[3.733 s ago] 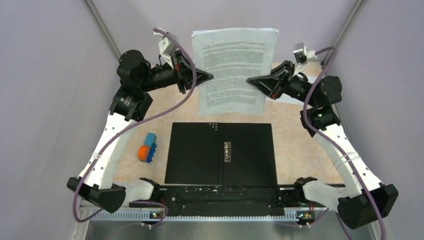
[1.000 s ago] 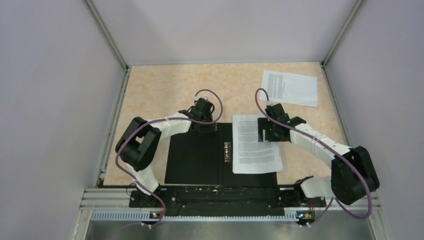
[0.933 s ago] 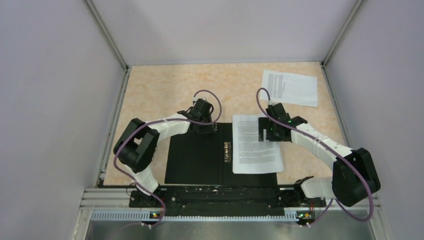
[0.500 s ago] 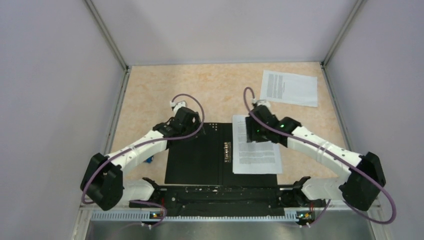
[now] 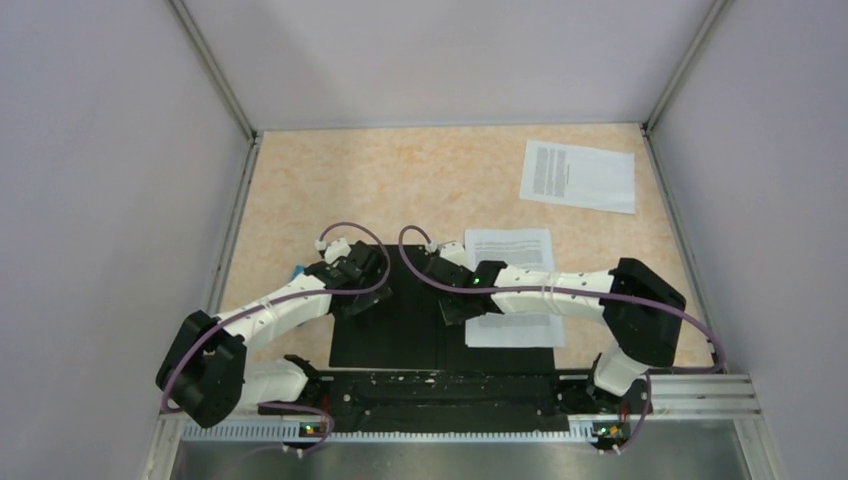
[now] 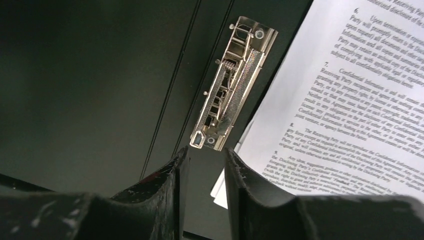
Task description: Put the files into the folder
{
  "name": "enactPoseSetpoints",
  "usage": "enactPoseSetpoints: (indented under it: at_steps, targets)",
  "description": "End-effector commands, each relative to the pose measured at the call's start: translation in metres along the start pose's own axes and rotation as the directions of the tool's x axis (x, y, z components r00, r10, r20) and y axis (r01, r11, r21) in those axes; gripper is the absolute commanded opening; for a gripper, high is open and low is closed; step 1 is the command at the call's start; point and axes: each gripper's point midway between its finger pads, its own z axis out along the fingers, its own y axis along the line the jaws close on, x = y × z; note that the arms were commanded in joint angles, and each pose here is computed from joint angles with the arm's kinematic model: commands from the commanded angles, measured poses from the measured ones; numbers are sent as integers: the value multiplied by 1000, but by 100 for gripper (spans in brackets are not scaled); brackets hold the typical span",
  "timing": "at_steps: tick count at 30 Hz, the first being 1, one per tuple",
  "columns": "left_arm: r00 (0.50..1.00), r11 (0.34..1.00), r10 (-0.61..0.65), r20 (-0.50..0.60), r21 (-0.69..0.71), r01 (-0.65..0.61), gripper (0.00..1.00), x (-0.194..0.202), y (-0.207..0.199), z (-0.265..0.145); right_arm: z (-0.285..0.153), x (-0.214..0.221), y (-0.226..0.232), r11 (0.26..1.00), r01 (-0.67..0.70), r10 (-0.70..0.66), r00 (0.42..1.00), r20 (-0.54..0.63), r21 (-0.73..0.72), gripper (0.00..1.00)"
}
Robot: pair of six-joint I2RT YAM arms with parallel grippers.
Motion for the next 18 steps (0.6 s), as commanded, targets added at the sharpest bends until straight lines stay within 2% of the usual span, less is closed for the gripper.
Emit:
enactPoseSetpoints:
  at_steps: [1,12,18]
  targets:
    - [996,995,-81,23,-50,82,90,1,11,6,0,-18,22,999,-35,37,997,66,-27,30]
    - [994,990,-108,15,-89,109,90,8,18,15,15,-13,25,999,-38,39,997,63,-13,19]
    - [992,987,-122,5,-108,122,90,13,22,18,19,-3,20,999,-36,36,999,39,-3,17]
